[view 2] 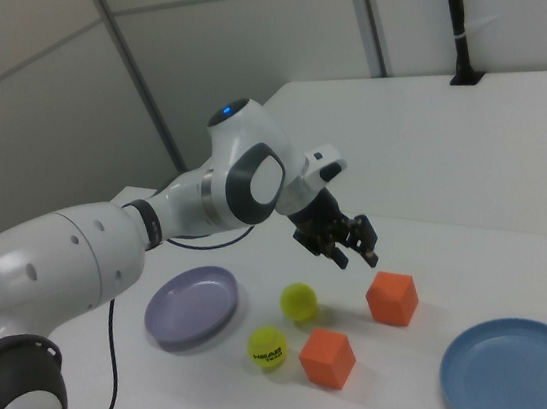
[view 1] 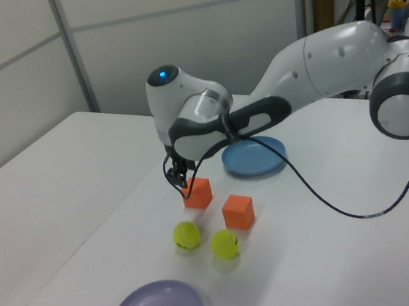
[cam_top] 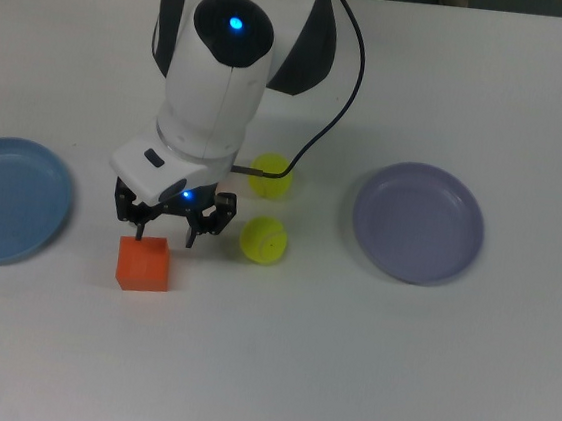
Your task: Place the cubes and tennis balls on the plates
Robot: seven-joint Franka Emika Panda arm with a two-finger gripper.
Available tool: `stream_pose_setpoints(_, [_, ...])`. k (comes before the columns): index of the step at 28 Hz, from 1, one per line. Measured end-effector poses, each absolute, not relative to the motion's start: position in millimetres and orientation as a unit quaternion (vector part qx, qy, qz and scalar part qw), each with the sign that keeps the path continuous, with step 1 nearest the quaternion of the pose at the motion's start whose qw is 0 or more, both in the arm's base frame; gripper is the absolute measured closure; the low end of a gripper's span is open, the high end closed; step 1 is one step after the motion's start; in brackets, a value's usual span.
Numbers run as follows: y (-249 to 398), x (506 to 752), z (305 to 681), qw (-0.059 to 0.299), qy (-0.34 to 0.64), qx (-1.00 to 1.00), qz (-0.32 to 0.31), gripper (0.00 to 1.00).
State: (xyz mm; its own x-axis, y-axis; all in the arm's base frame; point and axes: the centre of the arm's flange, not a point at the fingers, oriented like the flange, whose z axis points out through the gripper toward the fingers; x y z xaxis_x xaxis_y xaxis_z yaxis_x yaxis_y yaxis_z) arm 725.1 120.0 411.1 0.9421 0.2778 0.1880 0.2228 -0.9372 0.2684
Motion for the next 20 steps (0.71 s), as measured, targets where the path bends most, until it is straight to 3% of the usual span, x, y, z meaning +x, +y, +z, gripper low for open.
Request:
stream_pose_setpoints(9, [98, 726, 396, 0.149, 0.127, 0.976, 0.099, 0.0])
stream_pose_setpoints(20, [83, 729, 359, 0.155, 0.124, 0.977, 0.072, 0.0])
